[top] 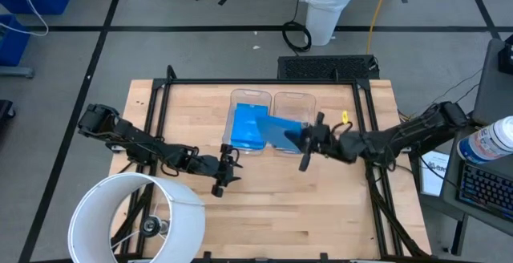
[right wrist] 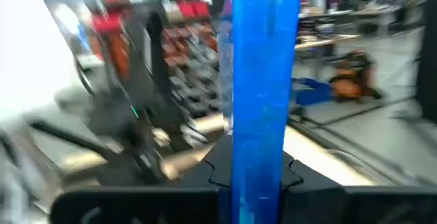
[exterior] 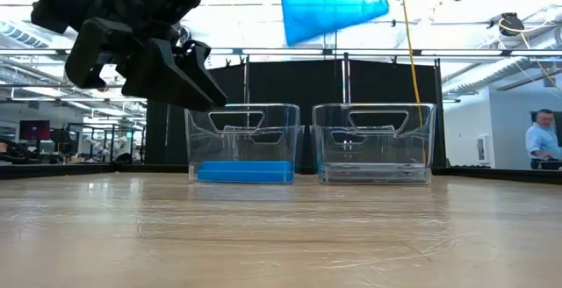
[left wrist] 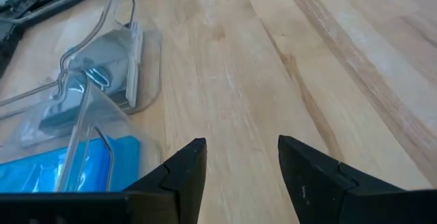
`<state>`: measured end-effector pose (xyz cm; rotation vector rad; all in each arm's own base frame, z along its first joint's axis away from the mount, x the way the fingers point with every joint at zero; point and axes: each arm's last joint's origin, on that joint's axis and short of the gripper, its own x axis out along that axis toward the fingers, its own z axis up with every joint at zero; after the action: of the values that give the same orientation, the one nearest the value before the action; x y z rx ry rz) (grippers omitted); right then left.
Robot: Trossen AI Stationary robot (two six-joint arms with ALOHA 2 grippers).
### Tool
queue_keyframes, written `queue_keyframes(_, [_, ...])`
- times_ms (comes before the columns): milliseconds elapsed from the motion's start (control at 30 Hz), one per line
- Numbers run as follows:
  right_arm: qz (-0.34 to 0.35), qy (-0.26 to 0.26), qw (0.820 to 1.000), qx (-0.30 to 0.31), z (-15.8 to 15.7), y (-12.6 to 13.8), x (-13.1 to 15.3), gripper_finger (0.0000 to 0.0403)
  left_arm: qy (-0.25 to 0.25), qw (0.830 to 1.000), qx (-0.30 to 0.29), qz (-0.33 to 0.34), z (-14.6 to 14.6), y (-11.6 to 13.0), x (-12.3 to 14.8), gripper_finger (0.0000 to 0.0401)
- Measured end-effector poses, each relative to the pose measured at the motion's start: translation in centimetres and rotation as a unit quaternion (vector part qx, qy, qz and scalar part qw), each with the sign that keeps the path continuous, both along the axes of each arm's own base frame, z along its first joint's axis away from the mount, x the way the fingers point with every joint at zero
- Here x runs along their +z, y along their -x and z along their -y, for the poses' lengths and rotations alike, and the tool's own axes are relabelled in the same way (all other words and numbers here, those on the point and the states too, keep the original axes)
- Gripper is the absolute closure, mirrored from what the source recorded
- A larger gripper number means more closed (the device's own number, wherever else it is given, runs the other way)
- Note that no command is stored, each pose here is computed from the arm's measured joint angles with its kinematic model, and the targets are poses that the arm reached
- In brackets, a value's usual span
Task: Pick & place jewel cases by type
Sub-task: Put the blue CD case into the left transparent bin
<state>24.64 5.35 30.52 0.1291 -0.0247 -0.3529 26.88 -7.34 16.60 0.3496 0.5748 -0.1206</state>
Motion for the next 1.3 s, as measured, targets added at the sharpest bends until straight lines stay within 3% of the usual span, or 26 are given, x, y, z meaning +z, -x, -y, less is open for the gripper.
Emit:
queue_keyframes(167, [0.09, -0.102, 0.99, 0.024, 3.6, -0.7, 1.1, 0.0391, -0.008, 1.0, 0.001, -0.014, -0.1, 0.2, -0.2, 0.0219])
queue_keyframes(267, [0.102, -0.151, 0.983, 0.036, 6.2, -1.2, 1.6, 0.0387, -0.029, 0.999, 0.007, -0.025, -0.2, 0.3, -0.4, 0.0219])
queue_keyframes(533, [0.061, -0.258, 0.963, 0.055, 12.1, -5.2, 1.5, 0.0392, -0.109, 0.991, 0.058, -0.056, -0.8, 0.8, -1.0, 0.0219])
queue_keyframes(700, [-0.004, -0.359, 0.933, 0.034, 14.9, -8.3, -0.7, 0.0382, -0.116, 0.99, 0.049, -0.059, -0.6, 0.9, -1.0, 0.0219])
queue_keyframes(833, [-0.034, -0.439, 0.898, 0.01, 16.2, -9.4, -3.2, 0.0384, -0.117, 0.99, 0.046, -0.06, -0.5, 1.0, -1.0, 0.0219])
queue_keyframes(1300, [-0.09, -0.508, 0.854, -0.066, 16.7, -11.7, -9.5, 0.0386, -0.104, 0.991, 0.053, -0.071, -0.5, 1.1, -1.2, 0.0219])
